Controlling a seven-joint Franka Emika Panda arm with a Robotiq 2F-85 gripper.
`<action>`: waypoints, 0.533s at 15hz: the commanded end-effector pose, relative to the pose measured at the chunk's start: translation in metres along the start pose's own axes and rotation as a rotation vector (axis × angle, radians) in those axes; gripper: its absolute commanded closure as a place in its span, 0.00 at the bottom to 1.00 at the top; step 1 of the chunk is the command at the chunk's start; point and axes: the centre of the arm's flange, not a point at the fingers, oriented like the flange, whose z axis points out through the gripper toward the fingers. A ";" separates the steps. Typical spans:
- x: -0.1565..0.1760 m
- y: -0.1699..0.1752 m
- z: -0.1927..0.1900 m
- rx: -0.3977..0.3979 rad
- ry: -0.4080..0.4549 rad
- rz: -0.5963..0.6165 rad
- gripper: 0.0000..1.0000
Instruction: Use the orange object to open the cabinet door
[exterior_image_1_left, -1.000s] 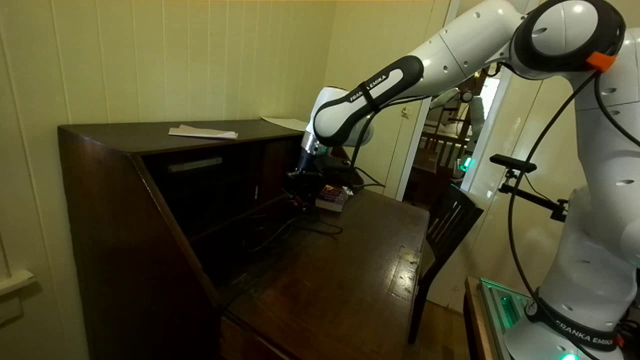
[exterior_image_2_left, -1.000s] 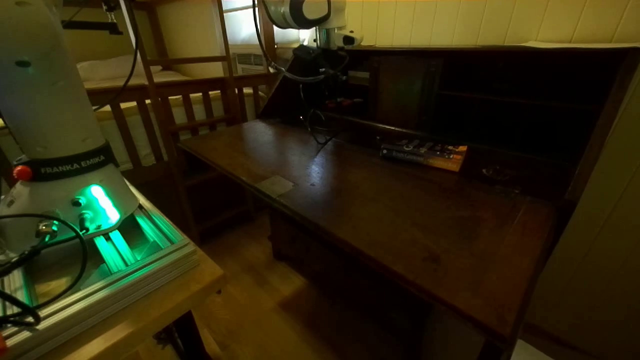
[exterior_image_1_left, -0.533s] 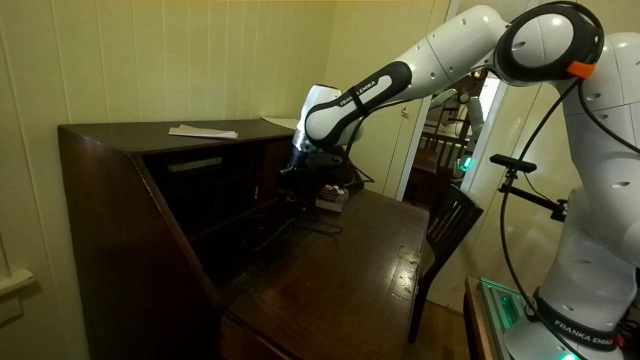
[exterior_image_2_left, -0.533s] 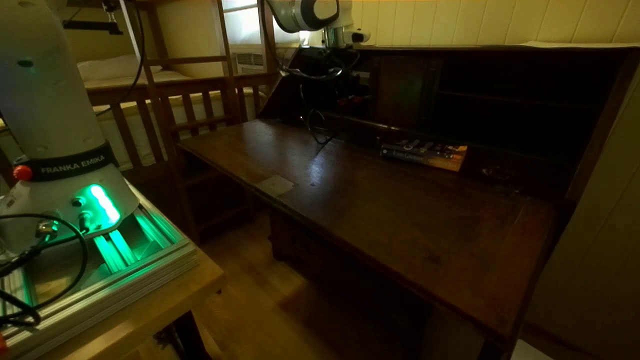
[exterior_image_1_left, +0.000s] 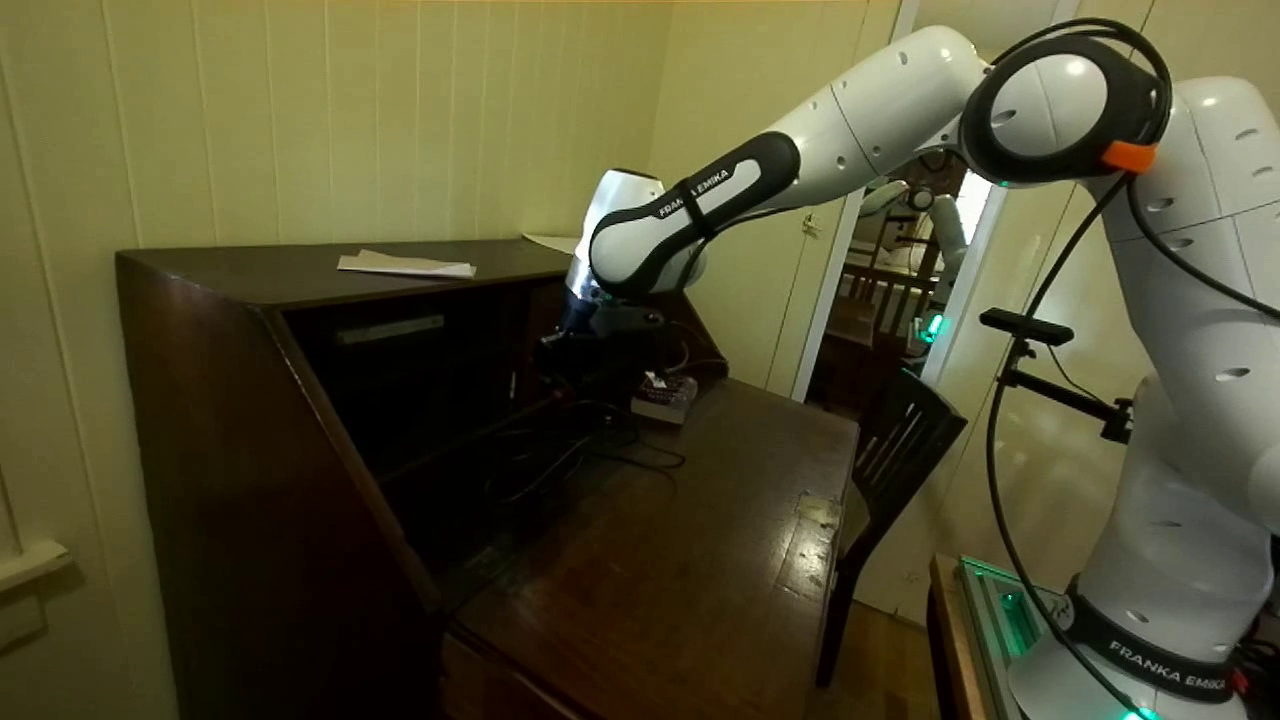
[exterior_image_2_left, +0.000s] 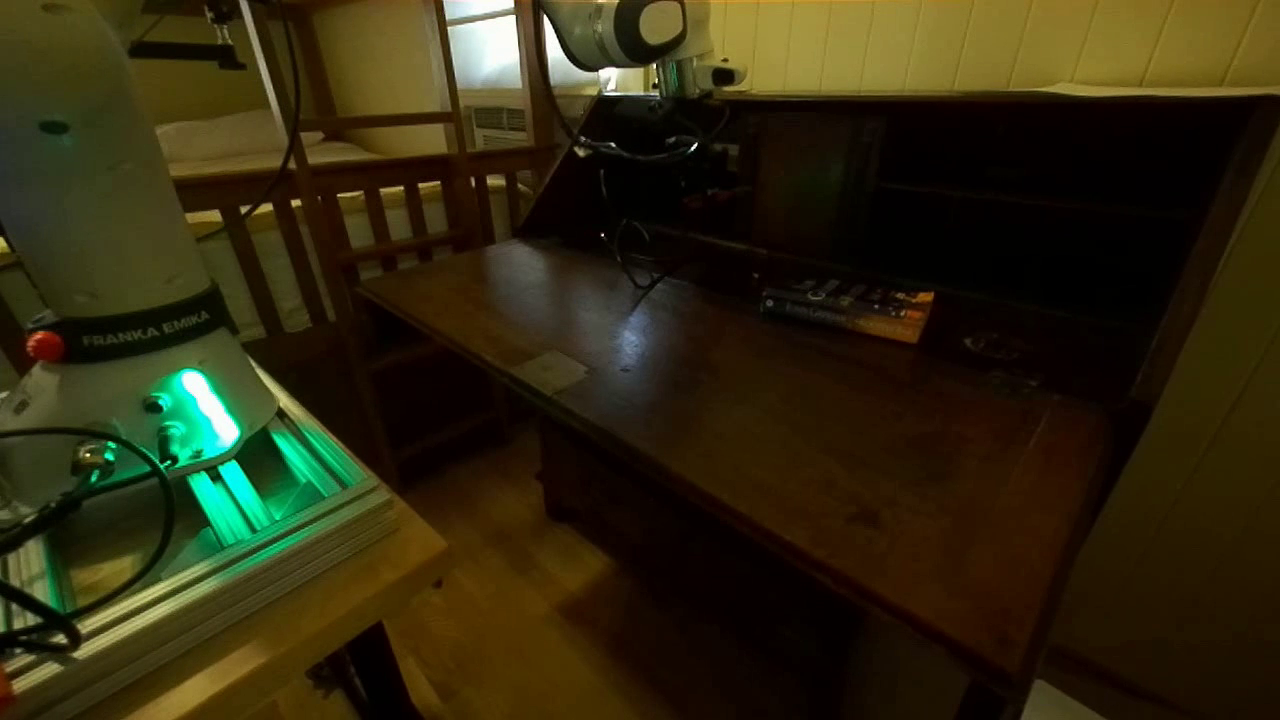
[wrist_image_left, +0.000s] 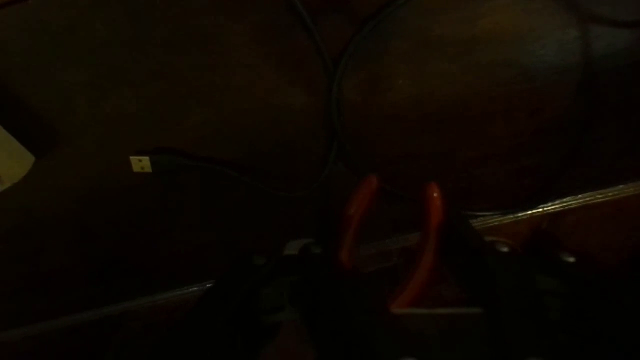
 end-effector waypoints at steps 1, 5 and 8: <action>0.021 -0.004 0.001 -0.022 0.016 -0.027 0.71; 0.026 -0.014 0.001 -0.024 0.019 -0.054 0.71; 0.023 -0.024 0.000 -0.033 0.016 -0.074 0.71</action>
